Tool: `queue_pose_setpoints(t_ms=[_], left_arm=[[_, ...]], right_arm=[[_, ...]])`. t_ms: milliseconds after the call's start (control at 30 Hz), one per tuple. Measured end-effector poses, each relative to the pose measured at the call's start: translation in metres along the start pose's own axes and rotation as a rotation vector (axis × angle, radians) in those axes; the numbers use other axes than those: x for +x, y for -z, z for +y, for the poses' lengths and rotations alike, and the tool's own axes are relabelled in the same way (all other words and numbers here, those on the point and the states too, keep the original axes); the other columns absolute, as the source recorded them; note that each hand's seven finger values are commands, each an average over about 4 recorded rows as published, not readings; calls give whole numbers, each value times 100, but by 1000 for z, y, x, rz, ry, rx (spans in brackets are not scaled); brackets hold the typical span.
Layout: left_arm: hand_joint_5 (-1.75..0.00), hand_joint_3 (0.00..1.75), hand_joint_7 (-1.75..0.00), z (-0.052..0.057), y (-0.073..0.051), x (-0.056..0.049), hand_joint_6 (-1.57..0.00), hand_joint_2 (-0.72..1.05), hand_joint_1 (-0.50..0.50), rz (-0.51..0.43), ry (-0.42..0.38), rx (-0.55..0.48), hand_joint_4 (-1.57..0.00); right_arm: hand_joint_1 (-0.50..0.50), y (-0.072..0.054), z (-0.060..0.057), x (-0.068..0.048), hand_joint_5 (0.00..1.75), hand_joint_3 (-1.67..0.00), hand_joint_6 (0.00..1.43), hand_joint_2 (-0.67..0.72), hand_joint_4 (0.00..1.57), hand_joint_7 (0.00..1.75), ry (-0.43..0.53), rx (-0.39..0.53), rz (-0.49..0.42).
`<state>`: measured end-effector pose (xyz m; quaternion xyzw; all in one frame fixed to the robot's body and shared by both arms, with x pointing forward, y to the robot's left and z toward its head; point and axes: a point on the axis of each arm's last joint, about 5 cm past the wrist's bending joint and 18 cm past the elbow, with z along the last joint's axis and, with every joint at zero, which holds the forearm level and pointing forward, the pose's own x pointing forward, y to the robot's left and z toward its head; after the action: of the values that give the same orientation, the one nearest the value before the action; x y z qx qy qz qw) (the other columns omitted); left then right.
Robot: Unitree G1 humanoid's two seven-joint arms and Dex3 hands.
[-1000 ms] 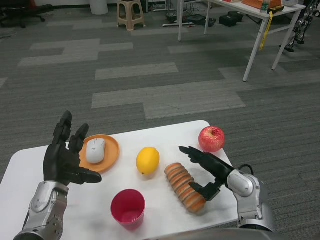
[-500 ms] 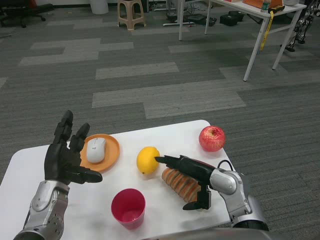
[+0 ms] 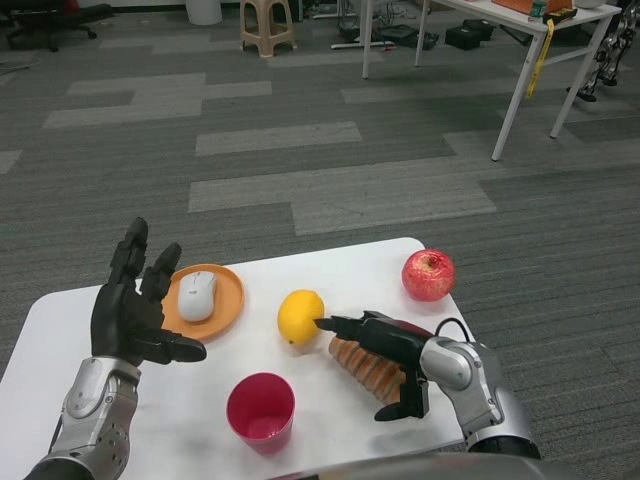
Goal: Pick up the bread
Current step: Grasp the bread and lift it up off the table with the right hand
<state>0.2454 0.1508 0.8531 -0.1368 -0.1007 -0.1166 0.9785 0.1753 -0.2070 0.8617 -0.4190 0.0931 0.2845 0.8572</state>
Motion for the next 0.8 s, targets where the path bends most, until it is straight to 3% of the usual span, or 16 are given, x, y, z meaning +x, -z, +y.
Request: queue_pose_setpoints(t_ms=[233, 433, 567, 800], left_arm=[[-41, 9, 0, 1, -1, 0, 0, -28, 50, 2, 1, 6, 0], [-41, 9, 0, 2, -1, 1, 0, -28, 50, 4, 4, 12, 0], [-41, 9, 0, 2, -1, 1, 0, -28, 50, 3, 4, 13, 0], [-41, 9, 0, 2, -1, 1, 0, -28, 50, 4, 4, 12, 0]], right_arm=[[-50, 26, -7, -12, 87, -143, 0, 34, 0, 0, 37, 3, 15], [-48, 41, -22, -19, 87, -153, 0, 22, 0, 0, -22, -54, 0], [-47, 41, -27, -18, 87, -159, 0, 15, 0, 0, -25, -48, -30], [-46, 35, -20, -12, 87, -159, 0, 9, 0, 0, -52, -63, -52]])
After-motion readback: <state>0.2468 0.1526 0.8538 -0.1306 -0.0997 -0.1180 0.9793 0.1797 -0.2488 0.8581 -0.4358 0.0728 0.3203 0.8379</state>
